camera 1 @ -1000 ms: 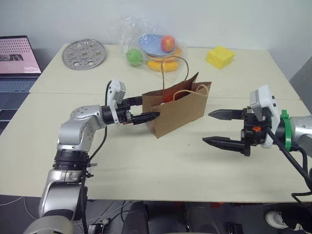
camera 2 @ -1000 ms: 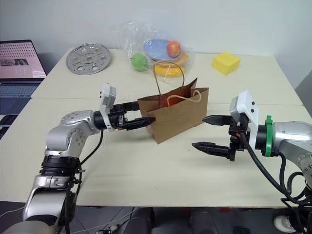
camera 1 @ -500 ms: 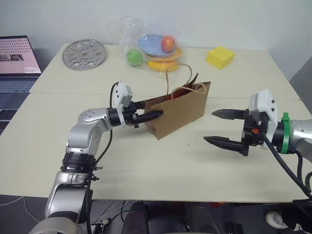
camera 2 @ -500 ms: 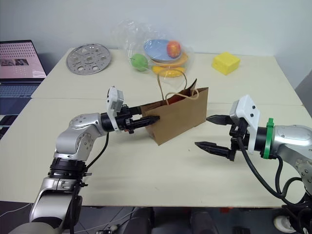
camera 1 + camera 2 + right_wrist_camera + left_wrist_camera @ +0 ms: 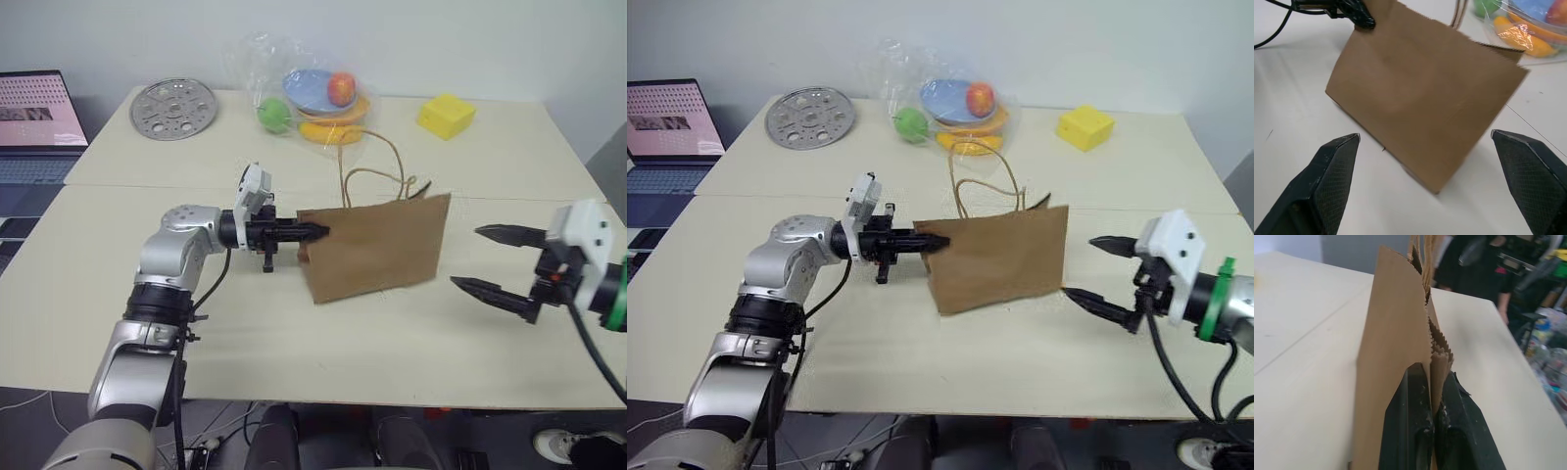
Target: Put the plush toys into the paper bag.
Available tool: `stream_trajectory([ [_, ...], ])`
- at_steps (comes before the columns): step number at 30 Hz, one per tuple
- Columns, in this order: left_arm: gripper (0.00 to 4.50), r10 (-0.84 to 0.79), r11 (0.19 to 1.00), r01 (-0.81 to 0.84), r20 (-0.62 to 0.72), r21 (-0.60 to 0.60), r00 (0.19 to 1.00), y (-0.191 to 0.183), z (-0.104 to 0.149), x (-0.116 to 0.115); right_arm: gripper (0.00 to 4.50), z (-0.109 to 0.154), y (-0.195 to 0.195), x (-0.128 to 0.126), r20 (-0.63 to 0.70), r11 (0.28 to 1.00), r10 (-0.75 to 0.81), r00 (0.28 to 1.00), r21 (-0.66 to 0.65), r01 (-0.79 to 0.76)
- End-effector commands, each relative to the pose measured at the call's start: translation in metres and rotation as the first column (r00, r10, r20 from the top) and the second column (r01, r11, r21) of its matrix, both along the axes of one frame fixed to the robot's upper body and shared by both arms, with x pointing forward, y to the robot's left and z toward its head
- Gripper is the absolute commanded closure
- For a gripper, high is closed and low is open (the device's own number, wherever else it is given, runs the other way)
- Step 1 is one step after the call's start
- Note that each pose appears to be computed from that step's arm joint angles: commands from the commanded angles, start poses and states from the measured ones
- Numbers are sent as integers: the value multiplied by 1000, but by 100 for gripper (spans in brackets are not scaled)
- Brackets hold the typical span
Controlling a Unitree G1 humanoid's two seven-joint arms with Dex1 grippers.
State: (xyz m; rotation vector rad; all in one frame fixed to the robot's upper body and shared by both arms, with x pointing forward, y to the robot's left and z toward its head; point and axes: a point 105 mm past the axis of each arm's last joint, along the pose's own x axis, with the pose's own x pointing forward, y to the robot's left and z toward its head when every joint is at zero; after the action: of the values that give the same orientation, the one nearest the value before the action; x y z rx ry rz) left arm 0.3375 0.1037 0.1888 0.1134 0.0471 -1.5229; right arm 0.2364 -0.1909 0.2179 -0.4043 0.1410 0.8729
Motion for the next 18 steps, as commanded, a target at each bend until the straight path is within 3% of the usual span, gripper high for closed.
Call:
stream_trajectory([
  [1, 447, -62, 996, 57, 91, 64, 994, -3, 4, 2, 0, 9, -3, -10, 18, 1000, -2, 1000, -30, 2],
  [4, 447, -43, 994, 25, 161, 110, 986, -9, -4, 11, 0, 6, 0, -9, 15, 999, 0, 1000, -32, 0],
  [8, 447, -9, 994, -9, 154, 110, 988, -9, -5, 16, 0, 3, 3, -7, 8, 1000, 6, 1000, -31, -6],
  [18, 129, 135, 980, -153, 140, 126, 981, 48, 5, -15, 0, 8, -3, 2, -17, 999, 31, 999, -37, -32],
])
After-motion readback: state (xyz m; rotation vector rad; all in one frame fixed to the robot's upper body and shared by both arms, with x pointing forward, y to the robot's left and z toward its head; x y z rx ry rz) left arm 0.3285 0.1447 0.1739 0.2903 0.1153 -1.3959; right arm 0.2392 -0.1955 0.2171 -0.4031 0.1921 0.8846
